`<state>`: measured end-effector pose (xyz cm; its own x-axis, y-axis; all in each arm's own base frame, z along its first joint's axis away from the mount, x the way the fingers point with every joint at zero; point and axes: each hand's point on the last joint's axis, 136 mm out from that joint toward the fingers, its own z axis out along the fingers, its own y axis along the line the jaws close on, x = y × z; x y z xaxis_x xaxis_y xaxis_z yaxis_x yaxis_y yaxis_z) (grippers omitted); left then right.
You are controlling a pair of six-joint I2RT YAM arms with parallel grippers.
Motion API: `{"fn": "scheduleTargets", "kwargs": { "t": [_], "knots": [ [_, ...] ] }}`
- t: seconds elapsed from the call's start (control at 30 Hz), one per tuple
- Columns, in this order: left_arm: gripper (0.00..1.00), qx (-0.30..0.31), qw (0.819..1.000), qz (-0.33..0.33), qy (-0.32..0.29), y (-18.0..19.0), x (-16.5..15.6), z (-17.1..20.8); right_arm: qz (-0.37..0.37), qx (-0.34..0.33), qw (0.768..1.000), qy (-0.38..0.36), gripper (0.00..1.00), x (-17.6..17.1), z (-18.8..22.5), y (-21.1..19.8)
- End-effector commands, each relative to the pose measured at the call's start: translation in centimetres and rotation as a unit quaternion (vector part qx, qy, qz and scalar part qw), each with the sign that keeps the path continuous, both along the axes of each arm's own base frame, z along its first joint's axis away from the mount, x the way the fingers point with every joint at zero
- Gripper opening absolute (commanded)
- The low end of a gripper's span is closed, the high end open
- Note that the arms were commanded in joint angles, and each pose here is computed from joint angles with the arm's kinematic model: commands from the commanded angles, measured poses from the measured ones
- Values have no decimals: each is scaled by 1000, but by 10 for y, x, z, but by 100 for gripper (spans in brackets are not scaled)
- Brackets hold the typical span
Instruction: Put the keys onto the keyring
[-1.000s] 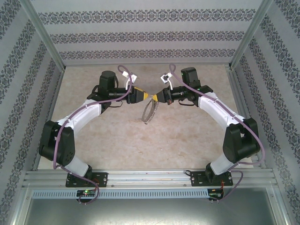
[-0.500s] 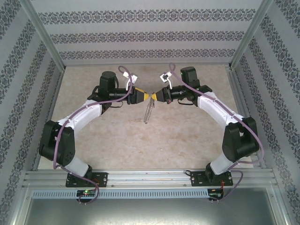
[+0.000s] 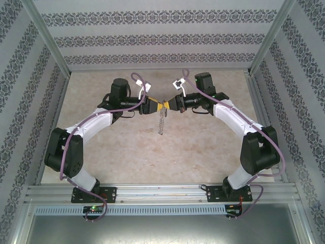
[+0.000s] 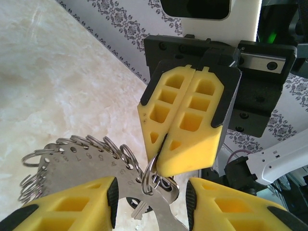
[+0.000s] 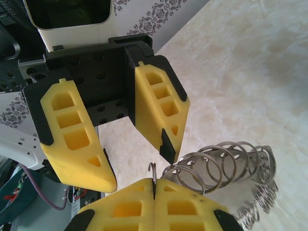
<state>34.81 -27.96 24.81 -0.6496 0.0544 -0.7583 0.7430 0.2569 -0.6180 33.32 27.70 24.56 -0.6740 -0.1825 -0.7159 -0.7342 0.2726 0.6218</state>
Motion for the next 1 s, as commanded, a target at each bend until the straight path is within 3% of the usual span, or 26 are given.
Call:
{"fn": "scheduleTargets", "kwargs": {
  "t": [0.0,0.53,0.83,0.87,0.9,0.97],
  "knots": [
    [43,-16,999,-21,-31,-8,-3,18,19,24,999,-24,0,0,21,9],
    [28,-27,998,-43,-39,-17,-8,26,18,22,999,-22,0,2,17,9],
    [0,-34,997,-45,-47,-20,-8,29,17,24,999,-24,0,2,20,7],
    [0,-36,997,-41,-47,-20,-7,30,10,21,999,-27,1,2,21,5],
    [0,-39,997,-37,-50,-20,-6,31,0,19,999,-36,15,3,25,1],
    [0,-41,997,-23,-58,-19,-3,33,-20,21,998,-55,32,1,35,-9]
  ]
}}
